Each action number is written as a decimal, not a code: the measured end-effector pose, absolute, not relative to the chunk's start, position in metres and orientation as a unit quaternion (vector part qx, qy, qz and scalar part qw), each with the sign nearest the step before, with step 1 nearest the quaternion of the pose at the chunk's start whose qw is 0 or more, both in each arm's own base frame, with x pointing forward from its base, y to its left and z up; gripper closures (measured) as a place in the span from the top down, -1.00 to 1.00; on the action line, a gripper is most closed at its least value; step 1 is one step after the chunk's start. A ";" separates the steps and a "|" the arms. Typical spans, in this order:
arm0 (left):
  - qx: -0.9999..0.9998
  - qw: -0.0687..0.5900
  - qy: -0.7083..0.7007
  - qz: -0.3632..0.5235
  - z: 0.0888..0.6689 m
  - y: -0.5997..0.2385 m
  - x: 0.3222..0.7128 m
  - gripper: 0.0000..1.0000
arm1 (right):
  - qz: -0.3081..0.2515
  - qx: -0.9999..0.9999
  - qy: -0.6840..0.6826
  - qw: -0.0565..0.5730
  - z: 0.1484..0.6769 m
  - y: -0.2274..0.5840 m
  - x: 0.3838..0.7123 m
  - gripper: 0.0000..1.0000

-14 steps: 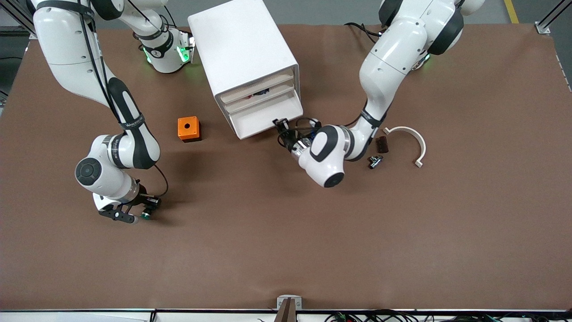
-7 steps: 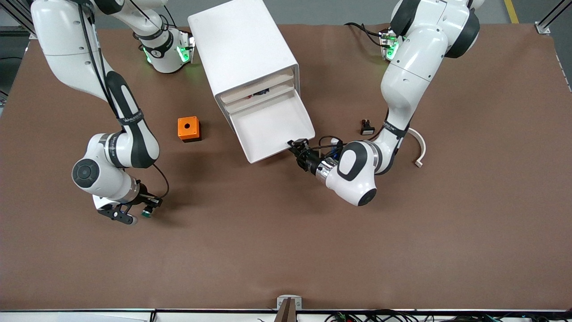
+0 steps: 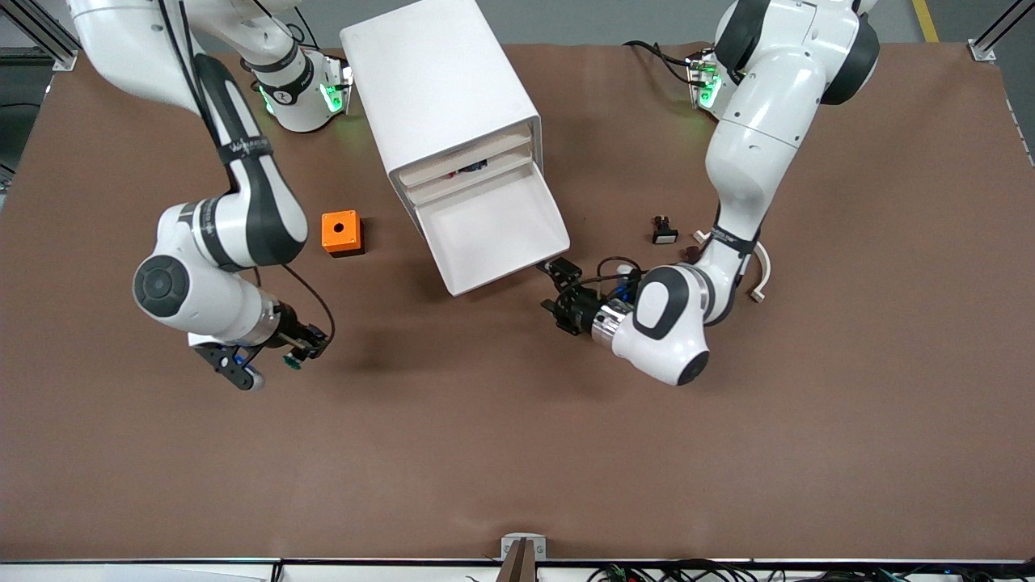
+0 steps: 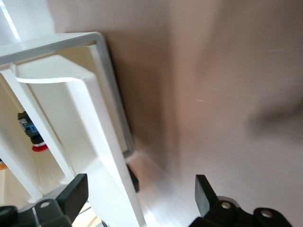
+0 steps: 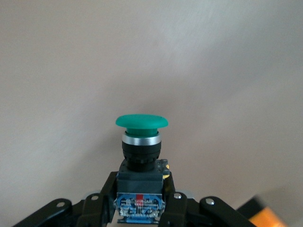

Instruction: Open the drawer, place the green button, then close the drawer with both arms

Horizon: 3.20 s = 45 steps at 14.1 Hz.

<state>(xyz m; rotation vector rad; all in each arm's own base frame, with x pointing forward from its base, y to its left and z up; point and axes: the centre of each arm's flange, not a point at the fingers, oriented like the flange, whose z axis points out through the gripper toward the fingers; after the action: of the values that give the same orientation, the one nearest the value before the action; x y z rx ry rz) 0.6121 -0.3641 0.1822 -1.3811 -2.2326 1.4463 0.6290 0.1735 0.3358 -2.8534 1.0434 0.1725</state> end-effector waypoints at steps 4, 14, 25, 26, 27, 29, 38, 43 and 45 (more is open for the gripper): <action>-0.464 0.012 -0.776 0.428 0.230 -0.304 0.664 0.99 | 0.062 -0.916 0.393 0.049 0.350 0.286 0.587 -0.16; -0.647 -0.073 -0.723 0.230 0.372 -0.206 0.700 0.99 | 0.055 -0.877 0.473 0.055 0.323 0.443 0.470 -0.16; -0.865 -0.019 -0.489 0.111 0.395 -0.245 0.672 0.99 | 0.049 -0.854 0.516 0.035 0.278 0.470 0.441 -0.16; -0.876 -0.007 -0.471 0.104 0.391 -0.258 0.667 0.99 | 0.048 -0.854 0.517 0.033 0.276 0.473 0.438 -0.16; -0.887 0.005 -0.450 0.100 0.385 -0.270 0.661 0.99 | 0.046 -0.854 0.517 0.032 0.275 0.476 0.435 -0.16; -0.919 0.012 -0.383 0.092 0.372 -0.296 0.652 0.99 | 0.042 -0.853 0.519 0.030 0.275 0.479 0.431 -0.16; -0.975 -0.028 -0.198 0.096 0.309 -0.397 0.599 0.99 | 0.019 -0.862 0.504 0.056 0.300 0.481 0.457 1.00; -0.979 -0.046 -0.160 0.115 0.248 -0.458 0.555 0.99 | 0.010 -0.922 0.386 0.034 0.330 0.385 0.553 1.00; -0.979 -0.047 -0.155 0.127 0.232 -0.471 0.541 0.99 | 0.014 -0.941 0.338 0.027 0.343 0.327 0.589 1.00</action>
<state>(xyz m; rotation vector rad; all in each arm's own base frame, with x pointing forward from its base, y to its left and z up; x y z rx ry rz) 0.5406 -0.4711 0.2317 -3.1707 -0.5025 0.4102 0.5890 0.3266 0.3432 -2.9058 1.0426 0.0437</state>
